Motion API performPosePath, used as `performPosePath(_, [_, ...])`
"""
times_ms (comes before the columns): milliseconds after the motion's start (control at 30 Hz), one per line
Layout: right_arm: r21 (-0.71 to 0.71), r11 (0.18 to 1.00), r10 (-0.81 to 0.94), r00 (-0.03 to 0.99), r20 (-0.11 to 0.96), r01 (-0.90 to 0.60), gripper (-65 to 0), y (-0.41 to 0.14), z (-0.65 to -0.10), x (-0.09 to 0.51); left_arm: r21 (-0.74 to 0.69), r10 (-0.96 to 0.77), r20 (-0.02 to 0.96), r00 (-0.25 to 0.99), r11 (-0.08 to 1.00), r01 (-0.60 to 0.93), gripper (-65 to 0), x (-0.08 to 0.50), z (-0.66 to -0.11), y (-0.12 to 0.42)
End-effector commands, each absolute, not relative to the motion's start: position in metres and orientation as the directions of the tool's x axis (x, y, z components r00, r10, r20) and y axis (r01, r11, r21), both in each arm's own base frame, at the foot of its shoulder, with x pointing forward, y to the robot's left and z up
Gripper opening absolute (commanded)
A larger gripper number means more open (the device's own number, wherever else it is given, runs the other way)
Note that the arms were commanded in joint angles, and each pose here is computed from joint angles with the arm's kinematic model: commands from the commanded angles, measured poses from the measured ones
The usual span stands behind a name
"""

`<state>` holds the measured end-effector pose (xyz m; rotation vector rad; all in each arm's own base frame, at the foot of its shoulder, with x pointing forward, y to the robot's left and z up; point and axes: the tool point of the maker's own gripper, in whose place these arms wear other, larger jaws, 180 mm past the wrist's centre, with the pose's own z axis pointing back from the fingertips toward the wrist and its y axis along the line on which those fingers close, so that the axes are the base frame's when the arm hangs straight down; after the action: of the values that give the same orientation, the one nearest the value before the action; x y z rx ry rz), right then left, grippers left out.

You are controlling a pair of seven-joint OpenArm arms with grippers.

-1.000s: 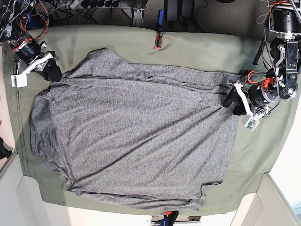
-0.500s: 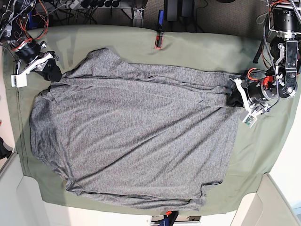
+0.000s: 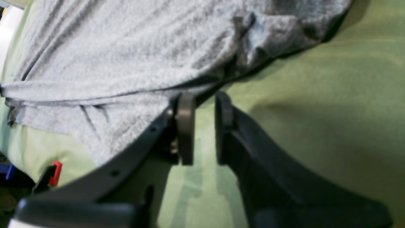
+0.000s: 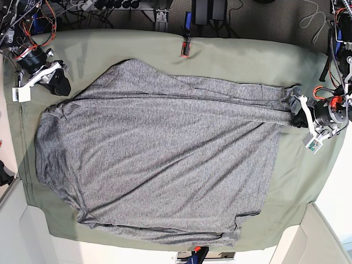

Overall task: Fold the T-shirt properly
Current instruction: 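Pull the shirt edge outward with the left gripper while right holds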

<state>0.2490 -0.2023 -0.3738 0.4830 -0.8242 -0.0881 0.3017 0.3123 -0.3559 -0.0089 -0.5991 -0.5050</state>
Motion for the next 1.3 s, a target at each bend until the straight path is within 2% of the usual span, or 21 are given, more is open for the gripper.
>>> performPosePath(0, [0.439, 0.889, -0.261, 0.642, 0.721, -0.131, -53.1, -0.205, -0.36, 0.257, 0.165, -0.469, 0.555, 0.687, 0.872, 0.461, -65.0, 0.308, -0.342, 0.318])
performPosePath(233, [0.439, 0.889, -0.261, 0.643, 0.72, -0.131, -53.1, -0.205, -0.36, 0.257, 0.167, -0.483, 0.506, 0.715, 0.868, 0.468, -65.0, 0.292, -0.357, 0.323])
performPosePath(267, [0.439, 0.889, -0.261, 0.643, 0.72, -0.132, -53.1, -0.205, -0.36, 0.257, 0.163, -0.483, 0.498, 0.72, 0.868, 0.47, -61.1, 0.289, -0.359, 0.323])
performPosePath(367, [0.441, 0.888, -0.262, 0.643, 0.719, -0.132, -53.0, -0.205, -0.36, 0.257, 0.159, -0.459, 0.472, 0.753, 0.884, 0.439, -43.7, 0.281, -0.366, 0.328])
performPosePath(433, [0.447, 0.885, -0.264, 0.648, 0.715, -0.133, -53.0, -0.204, -0.36, 0.256, 0.171, -0.409, 0.456, 0.791, 0.912, 0.373, -39.7, 0.28, -0.367, 0.338])
performPosePath(500, [0.461, 0.877, -0.272, 0.651, 0.708, -0.135, -50.2, -0.202, -0.36, 0.255, 0.171, -0.393, 0.451, 0.801, 0.919, 0.354, -39.6, 0.279, -0.367, 0.341])
performPosePath(600, [0.478, 0.868, -0.285, 0.654, 0.701, -0.133, -40.1, -0.2, -0.361, 0.252, 0.125, -0.367, 0.467, 0.804, 0.928, 0.351, -39.6, 0.279, -0.365, 0.335])
performPosePath(667, [0.486, 0.864, -0.291, 0.659, 0.693, -0.129, -36.5, -0.198, -0.362, 0.249, 0.08, -0.353, 0.46, 0.815, 0.931, 0.357, -39.6, 0.275, -0.365, 0.329])
performPosePath(800, [0.532, 0.838, -0.33, 0.661, 0.674, -0.124, -36.3, -0.185, -0.365, 0.246, 0.053, -0.363, 0.459, 0.811, 0.922, 0.382, -39.6, 0.271, -0.364, 0.326])
performPosePath(1033, [0.565, 0.815, -0.342, 0.68, 0.649, -0.129, -36.3, -0.151, -0.376, 0.245, 0.014, -0.274, 0.552, 0.788, 0.947, 0.32, -39.6, 0.278, -0.34, 0.339])
performPosePath(1267, [0.545, 0.83, -0.327, 0.691, 0.645, -0.117, -36.3, -0.151, -0.382, 0.244, -0.046, -0.186, 0.493, 0.85, 0.97, 0.239, -39.6, 0.249, -0.367, 0.355])
